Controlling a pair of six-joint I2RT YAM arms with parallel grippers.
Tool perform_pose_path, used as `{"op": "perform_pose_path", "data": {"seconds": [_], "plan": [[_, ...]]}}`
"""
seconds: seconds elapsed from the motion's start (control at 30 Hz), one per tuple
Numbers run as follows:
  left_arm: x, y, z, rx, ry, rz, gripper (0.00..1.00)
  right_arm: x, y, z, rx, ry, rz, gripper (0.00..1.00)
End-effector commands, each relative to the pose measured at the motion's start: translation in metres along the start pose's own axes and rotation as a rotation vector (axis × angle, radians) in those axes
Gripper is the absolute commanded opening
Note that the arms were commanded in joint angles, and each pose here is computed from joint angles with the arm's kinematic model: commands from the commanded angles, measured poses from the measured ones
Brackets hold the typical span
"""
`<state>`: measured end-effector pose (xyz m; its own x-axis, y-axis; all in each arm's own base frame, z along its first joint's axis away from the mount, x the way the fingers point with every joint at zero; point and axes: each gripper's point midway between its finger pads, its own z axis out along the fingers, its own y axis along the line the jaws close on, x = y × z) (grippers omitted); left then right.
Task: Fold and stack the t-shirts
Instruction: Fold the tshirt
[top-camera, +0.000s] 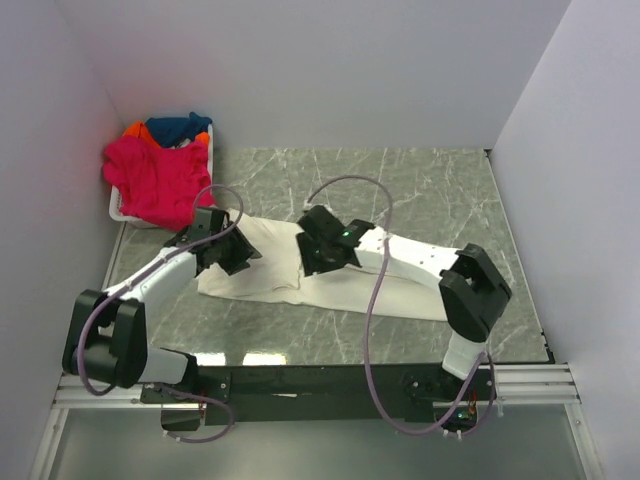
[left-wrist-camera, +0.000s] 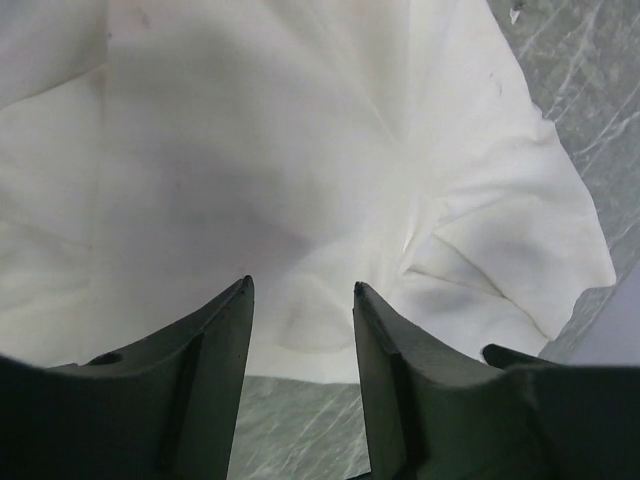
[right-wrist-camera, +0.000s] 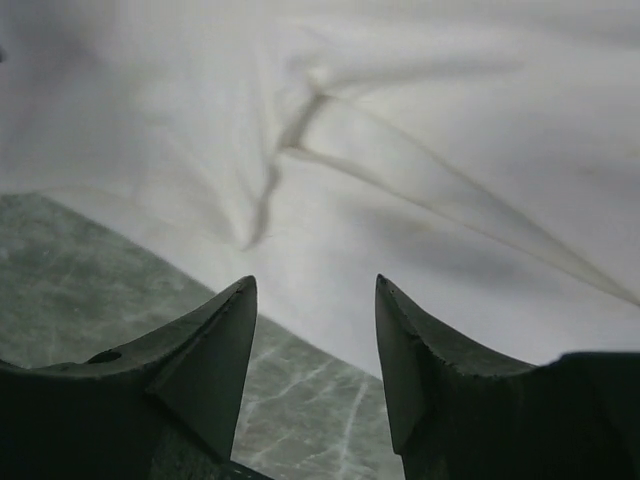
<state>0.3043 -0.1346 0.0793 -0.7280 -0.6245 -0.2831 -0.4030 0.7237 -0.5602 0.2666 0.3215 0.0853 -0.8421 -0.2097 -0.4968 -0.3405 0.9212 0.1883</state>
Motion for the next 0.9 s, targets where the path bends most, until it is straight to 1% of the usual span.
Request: {"op": "perform_pose_path", "data": {"seconds": [0.0,0.17,0.27,0.3,0.37,0.53,0.83,0.87], "plan": [[-0.021,-0.022,0.008,0.041,-0.052,-0.015,0.50,-0.013,-0.043,0.000,0.049,-0.039,0.091,0.58],[-0.015,-0.008,0.031,-0.010,-0.019,-0.023,0.50,-0.019,-0.105,0.008,0.106,-0.065,0.193,0.58],[-0.012,0.002,0.044,-0.044,-0.003,-0.014,0.50,-0.016,-0.128,0.017,0.138,-0.056,0.212,0.58],[-0.014,0.004,0.047,-0.055,-0.008,-0.007,0.50,-0.017,-0.140,0.019,0.150,-0.055,0.240,0.58],[-0.014,0.007,0.056,-0.090,0.002,0.026,0.50,-0.011,-0.157,0.025,0.171,-0.038,0.269,0.58],[-0.017,0.005,0.071,-0.130,0.016,0.106,0.50,0.012,-0.169,0.033,0.183,0.018,0.291,0.58],[-0.028,-0.006,0.116,-0.193,0.067,0.228,0.50,0.066,-0.169,0.035,0.182,0.152,0.363,0.56],[-0.037,-0.019,0.119,-0.176,0.051,0.245,0.50,0.069,-0.168,0.033,0.179,0.161,0.370,0.56]]}}
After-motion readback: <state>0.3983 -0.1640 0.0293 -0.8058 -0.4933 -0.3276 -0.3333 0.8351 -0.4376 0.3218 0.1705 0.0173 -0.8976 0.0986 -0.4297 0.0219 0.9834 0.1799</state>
